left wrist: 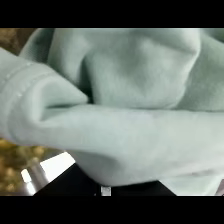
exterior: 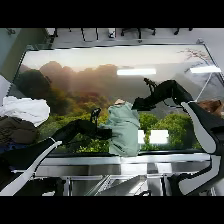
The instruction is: Fold the shirts.
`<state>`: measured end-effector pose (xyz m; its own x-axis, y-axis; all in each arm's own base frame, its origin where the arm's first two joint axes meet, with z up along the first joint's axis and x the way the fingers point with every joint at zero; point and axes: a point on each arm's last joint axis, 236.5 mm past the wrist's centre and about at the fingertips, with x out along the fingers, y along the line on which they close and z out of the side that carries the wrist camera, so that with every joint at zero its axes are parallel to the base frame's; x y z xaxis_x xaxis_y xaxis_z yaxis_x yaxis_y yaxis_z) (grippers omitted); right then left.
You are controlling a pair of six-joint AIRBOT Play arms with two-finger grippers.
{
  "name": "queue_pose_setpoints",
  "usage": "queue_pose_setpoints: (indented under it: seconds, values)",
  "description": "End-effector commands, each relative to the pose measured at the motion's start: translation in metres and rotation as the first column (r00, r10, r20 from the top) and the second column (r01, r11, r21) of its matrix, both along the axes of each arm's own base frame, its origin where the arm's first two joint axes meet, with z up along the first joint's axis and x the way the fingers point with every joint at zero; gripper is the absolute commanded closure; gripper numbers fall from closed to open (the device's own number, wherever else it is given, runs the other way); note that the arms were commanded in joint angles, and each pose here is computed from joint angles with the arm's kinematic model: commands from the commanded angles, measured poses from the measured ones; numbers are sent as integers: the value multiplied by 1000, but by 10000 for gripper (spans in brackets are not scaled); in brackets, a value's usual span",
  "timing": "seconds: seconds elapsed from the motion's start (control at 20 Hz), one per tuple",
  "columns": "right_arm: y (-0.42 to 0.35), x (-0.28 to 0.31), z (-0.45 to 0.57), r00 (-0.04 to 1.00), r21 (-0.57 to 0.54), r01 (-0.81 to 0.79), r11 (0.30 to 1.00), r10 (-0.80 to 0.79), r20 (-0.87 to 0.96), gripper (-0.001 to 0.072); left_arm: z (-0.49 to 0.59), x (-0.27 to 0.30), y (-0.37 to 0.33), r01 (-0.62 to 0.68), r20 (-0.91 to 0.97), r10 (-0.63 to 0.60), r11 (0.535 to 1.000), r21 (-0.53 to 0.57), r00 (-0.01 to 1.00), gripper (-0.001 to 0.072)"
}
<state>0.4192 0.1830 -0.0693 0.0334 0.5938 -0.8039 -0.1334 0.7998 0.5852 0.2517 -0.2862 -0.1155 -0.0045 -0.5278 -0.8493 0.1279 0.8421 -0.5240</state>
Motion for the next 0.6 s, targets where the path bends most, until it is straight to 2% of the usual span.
queue_pose_setpoints:
  seconds: [0.0,0.15,0.3,0.4,0.45,0.5,0.55]
  values:
    - [1,28,-11,999,-3,19,1000,-19,33,187,18,11,9,-4,27,5,1000,-24,1000,680]
    - [0,41,-20,999,-9,30,1000,-29,45,188,27,19,20,-20,35,21,999,-35,999,680]
    - [8,27,-35,1000,-2,-7,1000,6,-22,205,26,22,24,-20,40,21,999,-34,999,680]
    - [17,9,-42,995,8,-64,998,65,-75,394,26,24,25,-19,51,21,999,-34,999,680]
    - [20,7,-41,994,10,-95,995,96,-61,560,26,26,25,-23,56,25,999,-34,998,680]
    - [24,7,-36,992,20,-116,993,117,-40,689,27,27,25,-26,59,28,999,-34,998,680]
    - [27,12,-25,992,34,-123,992,124,-16,692,28,30,27,-30,61,33,999,-36,998,680]
